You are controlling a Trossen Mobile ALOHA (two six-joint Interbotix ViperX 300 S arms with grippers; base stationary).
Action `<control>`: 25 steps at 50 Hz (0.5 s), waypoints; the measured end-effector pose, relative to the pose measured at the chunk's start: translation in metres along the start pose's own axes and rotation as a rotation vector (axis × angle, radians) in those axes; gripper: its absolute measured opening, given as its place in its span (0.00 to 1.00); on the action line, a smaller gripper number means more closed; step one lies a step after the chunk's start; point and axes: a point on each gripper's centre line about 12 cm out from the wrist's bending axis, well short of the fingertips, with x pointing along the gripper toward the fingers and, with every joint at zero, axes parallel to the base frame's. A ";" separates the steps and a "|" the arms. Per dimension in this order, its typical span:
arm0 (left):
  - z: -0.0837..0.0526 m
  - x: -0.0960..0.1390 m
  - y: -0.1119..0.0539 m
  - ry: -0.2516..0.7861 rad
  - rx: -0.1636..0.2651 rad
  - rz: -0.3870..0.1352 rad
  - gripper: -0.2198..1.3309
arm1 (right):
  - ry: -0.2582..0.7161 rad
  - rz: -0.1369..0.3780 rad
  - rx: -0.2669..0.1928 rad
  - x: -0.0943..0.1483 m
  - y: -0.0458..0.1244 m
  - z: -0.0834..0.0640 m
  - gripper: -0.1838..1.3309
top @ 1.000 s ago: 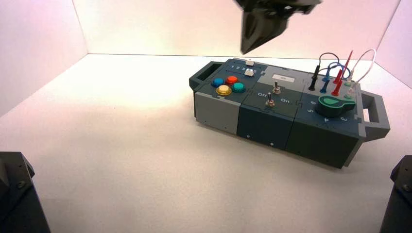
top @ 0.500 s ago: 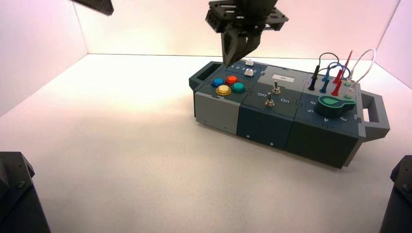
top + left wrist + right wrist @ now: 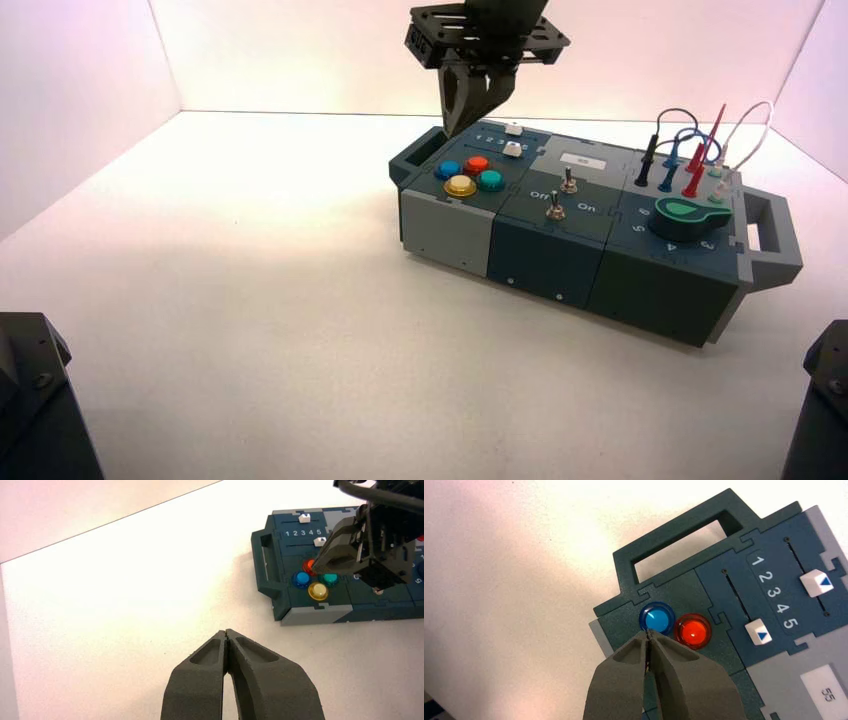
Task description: Push the blue button with the right gripper.
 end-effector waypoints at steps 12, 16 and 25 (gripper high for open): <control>-0.003 -0.003 0.002 0.020 -0.003 0.006 0.04 | 0.046 -0.006 0.004 0.016 -0.002 -0.005 0.03; -0.003 -0.005 0.001 0.011 -0.002 0.007 0.03 | 0.059 -0.008 0.005 0.023 -0.002 -0.007 0.03; -0.004 -0.005 0.001 0.014 -0.002 0.006 0.03 | 0.074 -0.011 0.007 0.032 -0.004 -0.008 0.03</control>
